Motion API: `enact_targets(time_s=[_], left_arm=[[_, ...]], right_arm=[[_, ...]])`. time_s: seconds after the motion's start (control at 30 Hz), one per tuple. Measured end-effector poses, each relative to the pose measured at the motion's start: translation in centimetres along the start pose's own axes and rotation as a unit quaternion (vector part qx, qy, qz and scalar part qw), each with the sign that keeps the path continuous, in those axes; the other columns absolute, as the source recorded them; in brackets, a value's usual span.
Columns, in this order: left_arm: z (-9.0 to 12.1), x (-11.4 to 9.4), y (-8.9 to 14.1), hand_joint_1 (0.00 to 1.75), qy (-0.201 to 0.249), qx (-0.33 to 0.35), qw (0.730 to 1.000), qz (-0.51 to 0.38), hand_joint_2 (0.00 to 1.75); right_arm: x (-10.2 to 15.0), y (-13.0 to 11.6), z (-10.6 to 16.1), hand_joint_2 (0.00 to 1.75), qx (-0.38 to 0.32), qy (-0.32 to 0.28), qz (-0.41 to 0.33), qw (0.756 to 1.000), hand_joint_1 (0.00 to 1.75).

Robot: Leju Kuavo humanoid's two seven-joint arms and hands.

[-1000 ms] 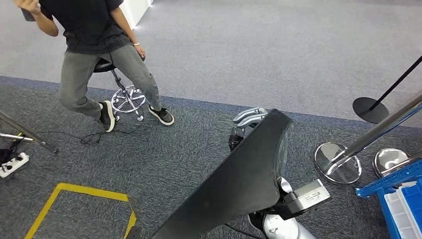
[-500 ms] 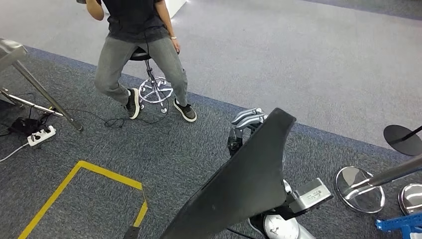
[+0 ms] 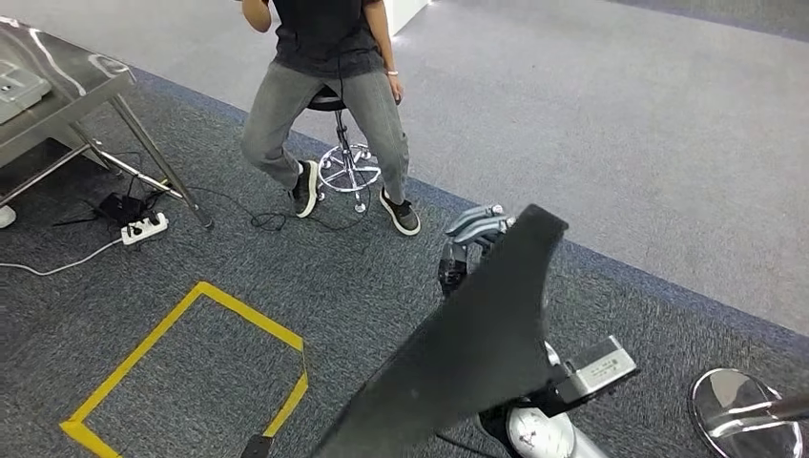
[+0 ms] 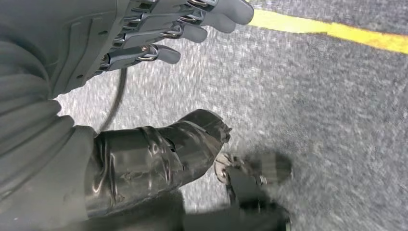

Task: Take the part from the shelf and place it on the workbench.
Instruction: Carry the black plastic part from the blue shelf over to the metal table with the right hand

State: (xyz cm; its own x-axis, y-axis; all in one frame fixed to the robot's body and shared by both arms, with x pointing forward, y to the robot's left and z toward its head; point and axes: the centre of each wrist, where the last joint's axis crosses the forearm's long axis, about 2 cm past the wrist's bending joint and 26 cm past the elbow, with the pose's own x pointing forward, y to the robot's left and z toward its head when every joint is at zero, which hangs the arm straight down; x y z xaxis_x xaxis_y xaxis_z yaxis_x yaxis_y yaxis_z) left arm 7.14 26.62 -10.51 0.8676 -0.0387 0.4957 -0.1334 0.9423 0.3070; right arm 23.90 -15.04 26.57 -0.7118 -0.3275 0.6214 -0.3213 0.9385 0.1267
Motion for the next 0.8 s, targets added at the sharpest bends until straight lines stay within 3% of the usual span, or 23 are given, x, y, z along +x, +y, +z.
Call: enact_targets(time_s=[0.8], left_arm=[[-0.11, 0.29, -0.01, 0.00, -0.001, -0.002, 1.000, 0.003, 1.75]], right_arm=[[-0.44, -0.04, 0.00, 1.75, 0.003, 0.006, 0.018, 1.000, 1.75]])
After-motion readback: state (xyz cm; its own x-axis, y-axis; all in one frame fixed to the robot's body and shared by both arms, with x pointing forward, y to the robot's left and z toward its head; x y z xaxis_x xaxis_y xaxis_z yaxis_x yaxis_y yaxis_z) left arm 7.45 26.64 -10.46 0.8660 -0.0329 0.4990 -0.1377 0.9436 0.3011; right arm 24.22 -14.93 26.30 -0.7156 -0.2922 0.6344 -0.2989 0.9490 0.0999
